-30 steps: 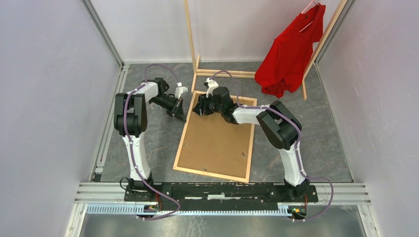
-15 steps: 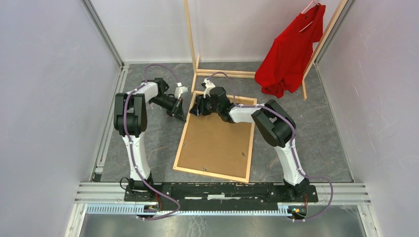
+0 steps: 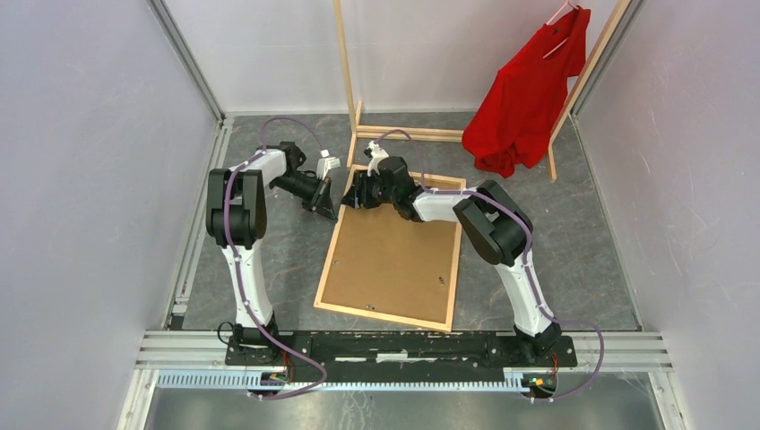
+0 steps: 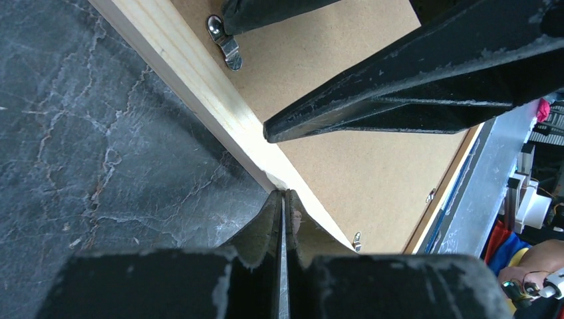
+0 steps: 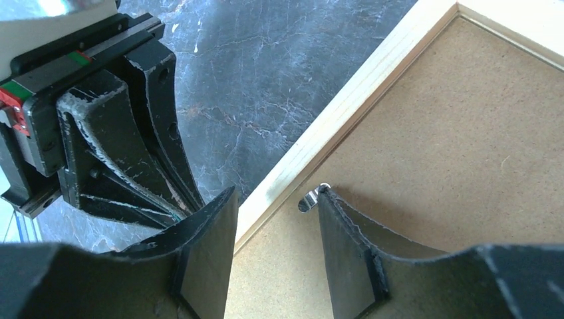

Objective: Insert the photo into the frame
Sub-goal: Install the photo frame at the center of the board.

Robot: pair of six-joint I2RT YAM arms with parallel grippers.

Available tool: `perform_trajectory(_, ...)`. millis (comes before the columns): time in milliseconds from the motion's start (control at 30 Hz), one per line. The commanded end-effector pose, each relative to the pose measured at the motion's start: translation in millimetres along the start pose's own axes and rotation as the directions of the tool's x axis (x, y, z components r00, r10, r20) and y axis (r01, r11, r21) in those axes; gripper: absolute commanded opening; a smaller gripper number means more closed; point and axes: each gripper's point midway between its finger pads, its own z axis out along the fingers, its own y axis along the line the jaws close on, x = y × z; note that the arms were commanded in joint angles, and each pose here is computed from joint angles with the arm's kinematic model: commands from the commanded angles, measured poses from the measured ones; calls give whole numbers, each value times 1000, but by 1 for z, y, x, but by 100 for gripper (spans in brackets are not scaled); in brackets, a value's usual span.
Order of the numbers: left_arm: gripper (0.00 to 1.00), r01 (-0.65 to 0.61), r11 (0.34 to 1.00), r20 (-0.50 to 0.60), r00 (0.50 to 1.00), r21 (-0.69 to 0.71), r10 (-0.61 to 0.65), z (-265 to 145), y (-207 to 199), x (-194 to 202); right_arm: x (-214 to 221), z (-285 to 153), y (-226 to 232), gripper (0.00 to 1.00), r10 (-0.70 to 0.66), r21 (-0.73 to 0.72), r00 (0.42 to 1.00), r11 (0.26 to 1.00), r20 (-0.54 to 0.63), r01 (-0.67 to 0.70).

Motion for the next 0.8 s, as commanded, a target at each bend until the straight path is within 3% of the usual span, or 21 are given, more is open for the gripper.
perform_trajectory(0, 8, 5, 1000, -19, 1000, 12, -5, 5, -4, 7, 7, 9, 5, 54, 20, -20, 1000, 1000, -20, -20)
perform_trajectory(433, 8, 0, 1000, -20, 1000, 8, 0, 5, -4, 7, 12, 11, 7, 53, 40, -36, 998, 999, -38, -41)
perform_trajectory(667, 8, -5, 1000, -26, 1000, -1, 5, 4, -3, 9, -15, -21, 5, 53, 3, 1, 999, 1000, 34, -3)
perform_trajectory(767, 8, -5, 1000, -27, 1000, -3, 5, 4, -3, 9, -7, -22, 1, 54, 3, 10, 1000, 1000, 6, -3)
